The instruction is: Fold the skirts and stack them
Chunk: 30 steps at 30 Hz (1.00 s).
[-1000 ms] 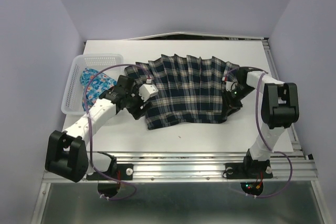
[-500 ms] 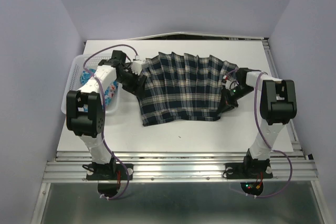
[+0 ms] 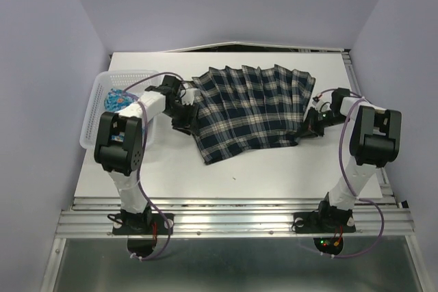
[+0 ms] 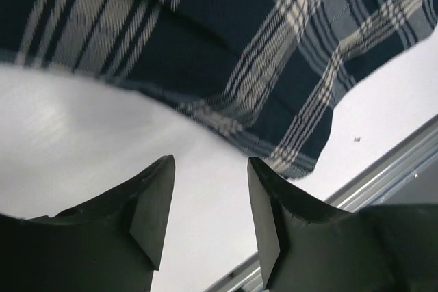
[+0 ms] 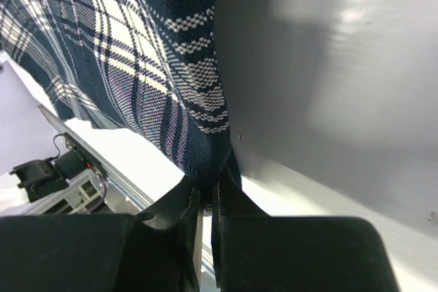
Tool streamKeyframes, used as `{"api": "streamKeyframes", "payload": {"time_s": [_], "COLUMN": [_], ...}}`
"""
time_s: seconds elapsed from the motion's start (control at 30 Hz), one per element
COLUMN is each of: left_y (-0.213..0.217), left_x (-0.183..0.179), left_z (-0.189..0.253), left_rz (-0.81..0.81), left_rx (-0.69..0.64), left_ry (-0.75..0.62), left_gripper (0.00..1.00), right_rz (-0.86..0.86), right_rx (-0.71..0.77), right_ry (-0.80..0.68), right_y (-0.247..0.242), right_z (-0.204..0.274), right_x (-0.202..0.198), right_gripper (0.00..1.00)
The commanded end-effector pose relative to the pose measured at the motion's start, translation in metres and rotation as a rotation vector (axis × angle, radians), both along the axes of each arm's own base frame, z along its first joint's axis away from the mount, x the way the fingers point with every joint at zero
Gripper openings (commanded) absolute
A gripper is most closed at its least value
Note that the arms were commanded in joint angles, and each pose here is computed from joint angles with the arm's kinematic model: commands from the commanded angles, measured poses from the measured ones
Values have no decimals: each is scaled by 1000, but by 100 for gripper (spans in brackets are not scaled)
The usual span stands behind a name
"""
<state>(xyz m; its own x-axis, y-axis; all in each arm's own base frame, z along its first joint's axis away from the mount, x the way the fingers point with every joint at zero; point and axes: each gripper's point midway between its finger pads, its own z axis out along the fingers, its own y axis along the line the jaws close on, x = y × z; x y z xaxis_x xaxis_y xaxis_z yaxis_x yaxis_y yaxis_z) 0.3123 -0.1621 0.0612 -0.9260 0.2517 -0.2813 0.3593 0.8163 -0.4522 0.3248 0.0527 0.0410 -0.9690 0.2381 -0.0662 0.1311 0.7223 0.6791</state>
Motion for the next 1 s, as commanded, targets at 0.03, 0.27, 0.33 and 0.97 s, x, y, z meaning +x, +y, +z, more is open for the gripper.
{"api": "streamKeyframes", "payload": {"time_s": [0.03, 0.27, 0.33, 0.97], "left_y": [-39, -59, -50, -10], "left_x": [62, 152, 152, 34], "left_z": [-9, 12, 24, -9], "left_rz": [64, 116, 112, 305], "left_rx": [-19, -83, -87, -120], "left_ry": [-97, -256, -279, -28], "left_gripper": [54, 54, 60, 70], "right_rz": [7, -33, -28, 12], "right_rx": [27, 79, 72, 166], "right_ry": [-1, -6, -9, 0], "right_y": [7, 11, 10, 23], "right_z": [-3, -8, -8, 13], "right_x": [-5, 9, 9, -8], "right_gripper": [1, 1, 1, 1]}}
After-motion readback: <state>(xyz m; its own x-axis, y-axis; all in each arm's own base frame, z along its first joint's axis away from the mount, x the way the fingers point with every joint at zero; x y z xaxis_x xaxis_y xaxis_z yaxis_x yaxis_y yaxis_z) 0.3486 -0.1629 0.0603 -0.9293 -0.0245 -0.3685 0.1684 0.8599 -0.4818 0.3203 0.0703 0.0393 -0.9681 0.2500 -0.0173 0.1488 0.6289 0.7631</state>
